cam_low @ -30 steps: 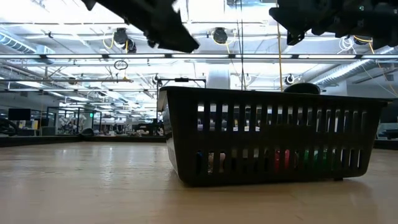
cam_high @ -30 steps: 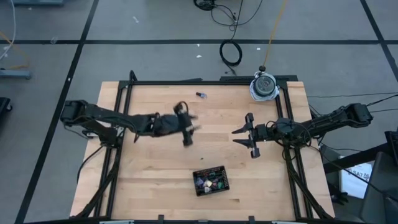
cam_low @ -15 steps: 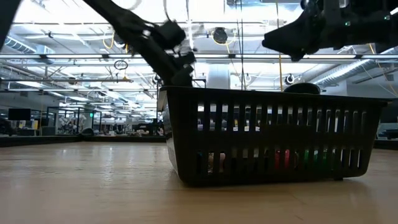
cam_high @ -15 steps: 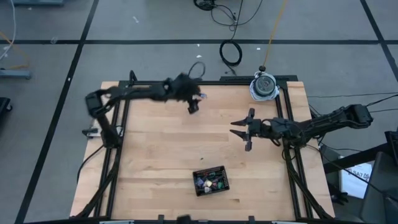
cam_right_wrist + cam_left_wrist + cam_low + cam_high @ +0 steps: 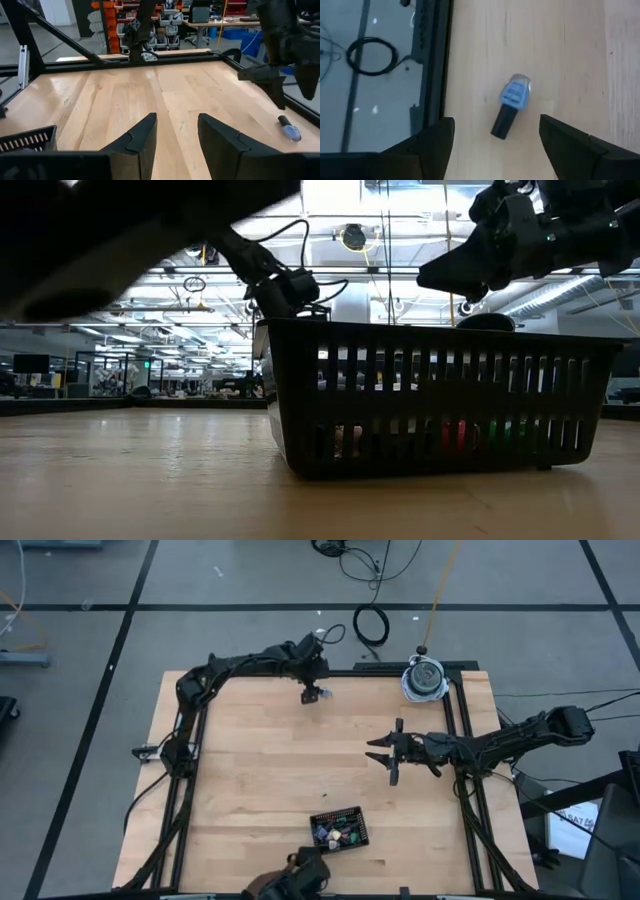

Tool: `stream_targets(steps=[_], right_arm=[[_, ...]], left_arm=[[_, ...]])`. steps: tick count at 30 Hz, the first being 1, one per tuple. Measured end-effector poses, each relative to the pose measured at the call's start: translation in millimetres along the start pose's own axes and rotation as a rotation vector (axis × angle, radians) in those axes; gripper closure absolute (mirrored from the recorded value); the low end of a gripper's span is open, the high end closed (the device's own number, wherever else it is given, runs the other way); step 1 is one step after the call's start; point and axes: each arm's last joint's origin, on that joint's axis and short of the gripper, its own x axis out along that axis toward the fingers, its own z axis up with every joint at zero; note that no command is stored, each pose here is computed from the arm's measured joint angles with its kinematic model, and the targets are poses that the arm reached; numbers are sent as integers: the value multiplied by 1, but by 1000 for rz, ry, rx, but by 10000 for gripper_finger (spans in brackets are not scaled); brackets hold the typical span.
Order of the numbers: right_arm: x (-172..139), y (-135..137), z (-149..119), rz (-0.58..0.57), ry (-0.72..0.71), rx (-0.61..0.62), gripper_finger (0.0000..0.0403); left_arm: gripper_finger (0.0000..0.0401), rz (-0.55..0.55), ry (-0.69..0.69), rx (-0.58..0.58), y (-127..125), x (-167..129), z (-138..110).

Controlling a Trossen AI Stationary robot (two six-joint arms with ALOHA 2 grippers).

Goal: Pick & Place Nail Polish
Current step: Put the blue nail polish bottle into the black bin

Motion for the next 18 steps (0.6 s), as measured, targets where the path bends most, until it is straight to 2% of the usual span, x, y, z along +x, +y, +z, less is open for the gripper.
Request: stream_targets(steps=[5, 11, 18], right_arm=[[0, 0, 0, 2, 1, 27, 271], [0, 0, 1, 2, -12, 29, 271], [0, -1, 3, -5, -32, 29, 271]], left_arm=[[102, -103, -38, -33, 8, 10, -12], [100, -181, 24, -4, -1, 32, -23], [100, -180, -2, 30, 3, 29, -22]])
